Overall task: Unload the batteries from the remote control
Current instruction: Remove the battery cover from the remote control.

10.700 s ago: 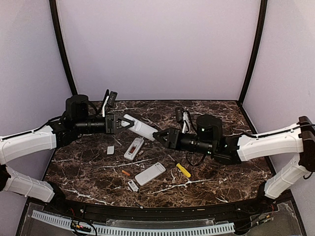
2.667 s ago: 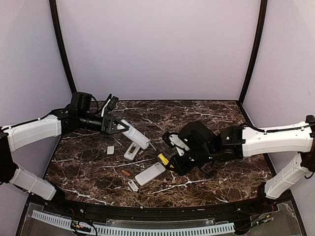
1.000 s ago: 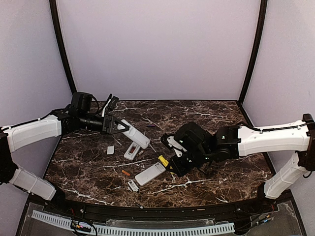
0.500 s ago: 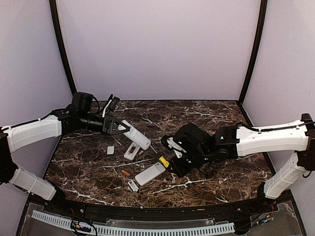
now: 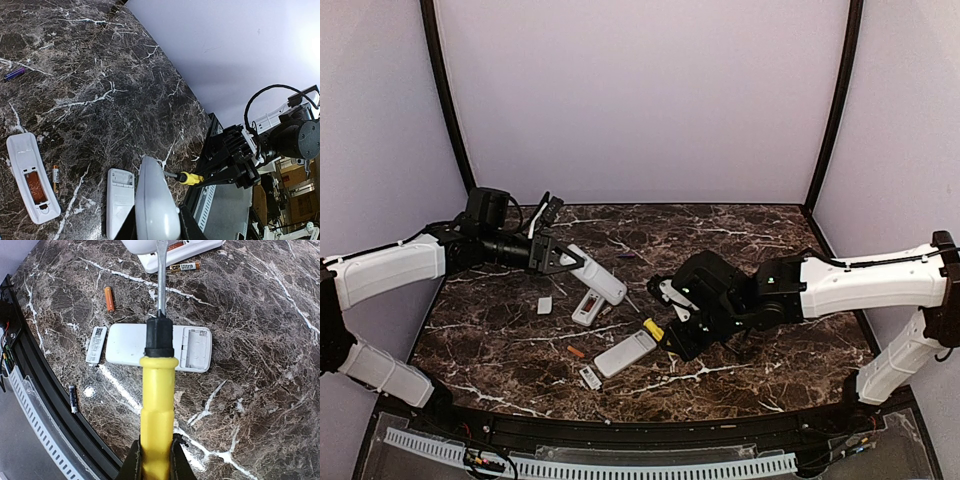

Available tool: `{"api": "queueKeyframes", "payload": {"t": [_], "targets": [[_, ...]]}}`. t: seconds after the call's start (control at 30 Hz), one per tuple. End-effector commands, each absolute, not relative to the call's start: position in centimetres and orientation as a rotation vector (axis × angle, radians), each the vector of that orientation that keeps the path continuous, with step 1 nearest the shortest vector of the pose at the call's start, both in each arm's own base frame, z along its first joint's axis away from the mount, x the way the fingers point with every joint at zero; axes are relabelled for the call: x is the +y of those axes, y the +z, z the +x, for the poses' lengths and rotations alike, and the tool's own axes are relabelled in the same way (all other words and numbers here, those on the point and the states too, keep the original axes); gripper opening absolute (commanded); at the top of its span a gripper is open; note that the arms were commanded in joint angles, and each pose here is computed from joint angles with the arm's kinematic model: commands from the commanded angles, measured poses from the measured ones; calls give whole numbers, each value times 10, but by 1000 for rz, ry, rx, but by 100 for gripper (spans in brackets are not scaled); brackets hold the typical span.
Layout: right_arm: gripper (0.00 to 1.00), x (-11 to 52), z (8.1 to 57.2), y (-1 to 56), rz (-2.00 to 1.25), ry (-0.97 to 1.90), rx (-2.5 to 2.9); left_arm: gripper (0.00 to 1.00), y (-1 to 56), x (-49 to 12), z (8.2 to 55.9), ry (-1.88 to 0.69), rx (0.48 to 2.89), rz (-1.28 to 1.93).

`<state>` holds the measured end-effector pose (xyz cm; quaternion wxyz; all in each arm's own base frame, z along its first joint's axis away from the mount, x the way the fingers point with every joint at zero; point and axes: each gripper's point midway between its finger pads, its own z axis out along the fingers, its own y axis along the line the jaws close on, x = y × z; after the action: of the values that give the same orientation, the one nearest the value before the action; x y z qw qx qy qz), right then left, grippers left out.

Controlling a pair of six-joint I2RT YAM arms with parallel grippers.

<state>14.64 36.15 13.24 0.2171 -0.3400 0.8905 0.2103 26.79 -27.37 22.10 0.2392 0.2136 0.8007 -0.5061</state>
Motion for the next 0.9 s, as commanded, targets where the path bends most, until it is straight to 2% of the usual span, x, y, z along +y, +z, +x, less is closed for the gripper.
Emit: {"api": "queueKeyframes", "payload": {"t": [0.0,0.87], "targets": [[0,374,147,144,-937,632,2421,6,233,-277,268,-1392,2160,612],[0,377,146,139,-971,622,2427,6,233,-278,268,-1396,2164,612]]}}
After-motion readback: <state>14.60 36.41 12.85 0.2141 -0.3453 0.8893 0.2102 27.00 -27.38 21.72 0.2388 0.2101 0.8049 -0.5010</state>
